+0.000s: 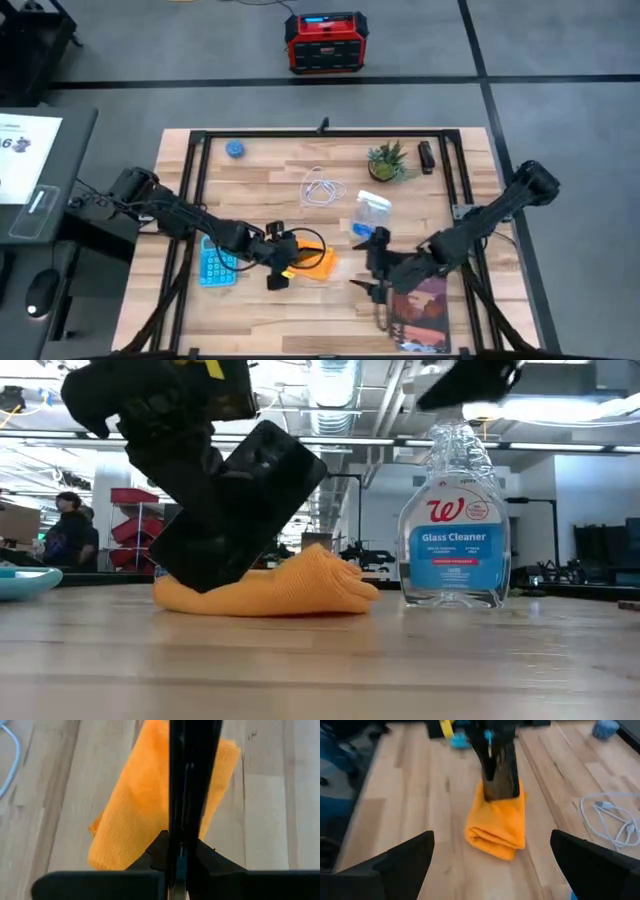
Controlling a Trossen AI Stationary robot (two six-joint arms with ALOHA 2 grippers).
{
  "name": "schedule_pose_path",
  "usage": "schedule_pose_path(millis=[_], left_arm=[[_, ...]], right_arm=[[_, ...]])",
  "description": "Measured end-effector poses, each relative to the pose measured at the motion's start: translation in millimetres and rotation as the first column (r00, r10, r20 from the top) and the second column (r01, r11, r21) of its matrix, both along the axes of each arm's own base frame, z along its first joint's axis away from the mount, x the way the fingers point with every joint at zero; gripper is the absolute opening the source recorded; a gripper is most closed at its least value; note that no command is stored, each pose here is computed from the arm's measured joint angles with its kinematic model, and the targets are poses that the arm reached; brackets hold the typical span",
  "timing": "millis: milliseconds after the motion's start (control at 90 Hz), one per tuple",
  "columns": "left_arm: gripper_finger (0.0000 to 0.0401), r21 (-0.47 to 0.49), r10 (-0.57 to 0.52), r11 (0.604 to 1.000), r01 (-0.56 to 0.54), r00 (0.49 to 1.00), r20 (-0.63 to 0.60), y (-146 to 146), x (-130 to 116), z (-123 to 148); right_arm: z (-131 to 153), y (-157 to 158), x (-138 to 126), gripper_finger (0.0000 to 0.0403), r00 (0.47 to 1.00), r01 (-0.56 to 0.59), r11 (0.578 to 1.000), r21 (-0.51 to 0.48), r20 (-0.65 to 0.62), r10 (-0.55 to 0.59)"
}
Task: Apply microfiber cloth
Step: Wipe the black cellphone using microfiber cloth
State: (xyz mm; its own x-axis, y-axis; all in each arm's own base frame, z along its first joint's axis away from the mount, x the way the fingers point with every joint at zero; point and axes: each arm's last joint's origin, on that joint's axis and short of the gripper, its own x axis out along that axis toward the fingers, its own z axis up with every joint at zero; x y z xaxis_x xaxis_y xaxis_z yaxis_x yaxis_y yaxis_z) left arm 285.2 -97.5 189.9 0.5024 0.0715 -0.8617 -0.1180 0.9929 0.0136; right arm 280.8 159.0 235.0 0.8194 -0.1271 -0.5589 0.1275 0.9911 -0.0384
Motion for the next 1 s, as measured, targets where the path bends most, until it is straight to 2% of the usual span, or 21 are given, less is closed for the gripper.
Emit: schedule_pose_path(millis=[156,522,844,922,1000], left_arm=[[0.0010,-0.002,0.016,1.000,-0.016,0.999,-0.051,3,-3,-4],[0.0010,-0.030,0.057,0.998,-0.059,0.997,-0.051,-1,-4,-4],[0.0010,-0.044,0.081,0.995,-0.086,0.992,-0.093,-2,-2,-14],[0.0010,-0.035,0.104,0.994,-0.107,0.991,-0.084,-1,-2,-14],[0.0010,-0.031,0.113,0.993,-0.115,0.990,-0.080,-1,-2,-14]], right_arm=[[-25,7,13,0.0384,1.000,0.003,1.000,-0.018,-0.028,-0.003],[-61,14,34,0.0384,0.999,0.012,1.000,-0.010,-0.030,-0.012],[-64,8,41,0.0384,1.000,0.009,0.999,-0.037,-0.019,-0.010],[-63,6,44,0.0384,1.000,-0.004,1.000,-0.008,-0.007,0.004],[-65,0,49,0.0384,0.999,-0.025,0.998,0.063,-0.024,0.027]])
